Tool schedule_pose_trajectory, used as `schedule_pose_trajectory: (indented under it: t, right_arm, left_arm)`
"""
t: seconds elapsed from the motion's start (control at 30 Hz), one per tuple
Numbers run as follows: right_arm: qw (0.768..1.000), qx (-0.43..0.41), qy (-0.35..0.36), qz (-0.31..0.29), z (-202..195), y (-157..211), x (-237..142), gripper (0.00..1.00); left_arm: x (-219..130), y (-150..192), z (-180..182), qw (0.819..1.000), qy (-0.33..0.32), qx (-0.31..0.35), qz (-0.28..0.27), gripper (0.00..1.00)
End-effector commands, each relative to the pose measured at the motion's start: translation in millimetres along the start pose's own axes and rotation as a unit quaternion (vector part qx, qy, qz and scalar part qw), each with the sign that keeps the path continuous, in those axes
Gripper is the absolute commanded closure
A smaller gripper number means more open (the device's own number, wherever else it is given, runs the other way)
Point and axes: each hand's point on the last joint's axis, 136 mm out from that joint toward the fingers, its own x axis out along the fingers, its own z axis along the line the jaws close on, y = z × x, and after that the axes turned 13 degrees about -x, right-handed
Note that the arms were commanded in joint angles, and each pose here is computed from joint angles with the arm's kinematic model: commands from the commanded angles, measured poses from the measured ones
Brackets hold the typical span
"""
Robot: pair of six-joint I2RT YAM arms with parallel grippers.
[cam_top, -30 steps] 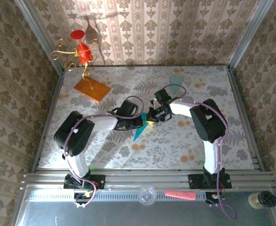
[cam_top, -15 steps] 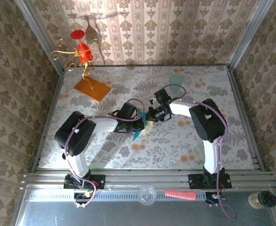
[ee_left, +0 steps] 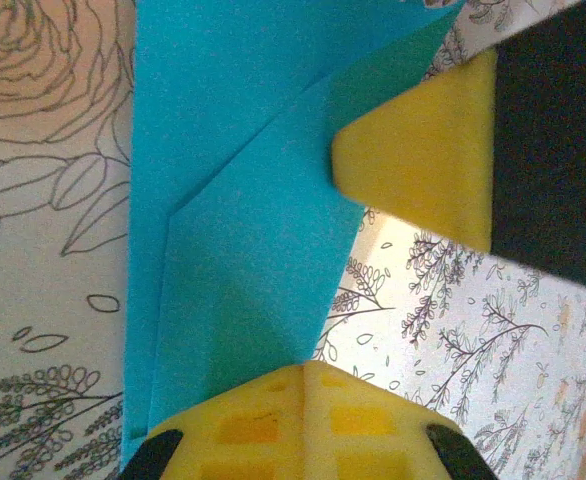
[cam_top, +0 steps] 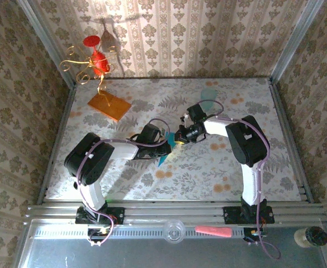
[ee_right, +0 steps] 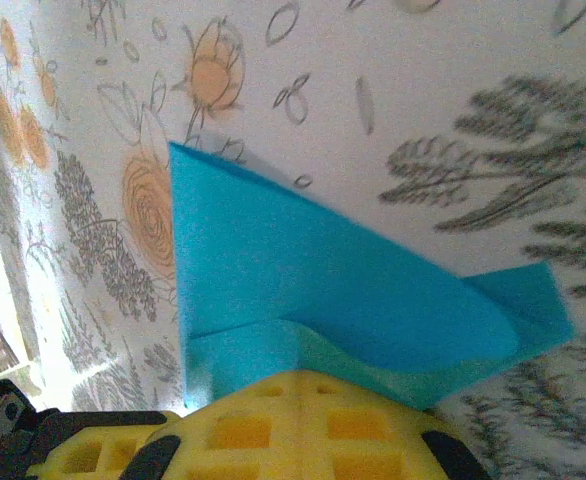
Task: Fold a paper plane with a square sheet of paper (pick it up from the middle)
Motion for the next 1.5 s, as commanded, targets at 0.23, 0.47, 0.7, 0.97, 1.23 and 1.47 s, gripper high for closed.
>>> schedule_pose_trajectory:
  t: [0.23, 0.47, 0.7, 0.97, 1.23, 1.47]
  right_arm:
    - [0.991, 0.042, 0.116, -0.06, -80, -42, -16, 0.96]
    - [0.991, 0.039, 0.113, -0.066, -85, -50, -18, 0.95]
    - [0.991, 0.026, 0.102, -0.082, -78, -61, -22, 0.95]
    - [0.992, -0.007, 0.067, -0.103, -42, -73, -38, 0.95]
    - [0.984, -0.027, 0.092, -0.148, -10, -59, -79, 0.9]
    - [0.996, -0.005, 0.013, -0.087, 17, -13, -44, 0.94]
  left_arm:
    - [1, 58, 73, 0.99, -0.104, -0.056, 0.079, 1.0]
    - [1, 59, 71, 0.99, -0.101, -0.054, 0.082, 1.0]
    - [2, 58, 68, 0.991, -0.096, -0.05, 0.082, 1.0]
    - [3, 56, 64, 0.991, -0.092, -0.046, 0.082, 1.0]
    - [4, 50, 57, 0.992, -0.087, -0.04, 0.077, 1.0]
    - [2, 43, 47, 0.994, -0.079, -0.033, 0.07, 1.0]
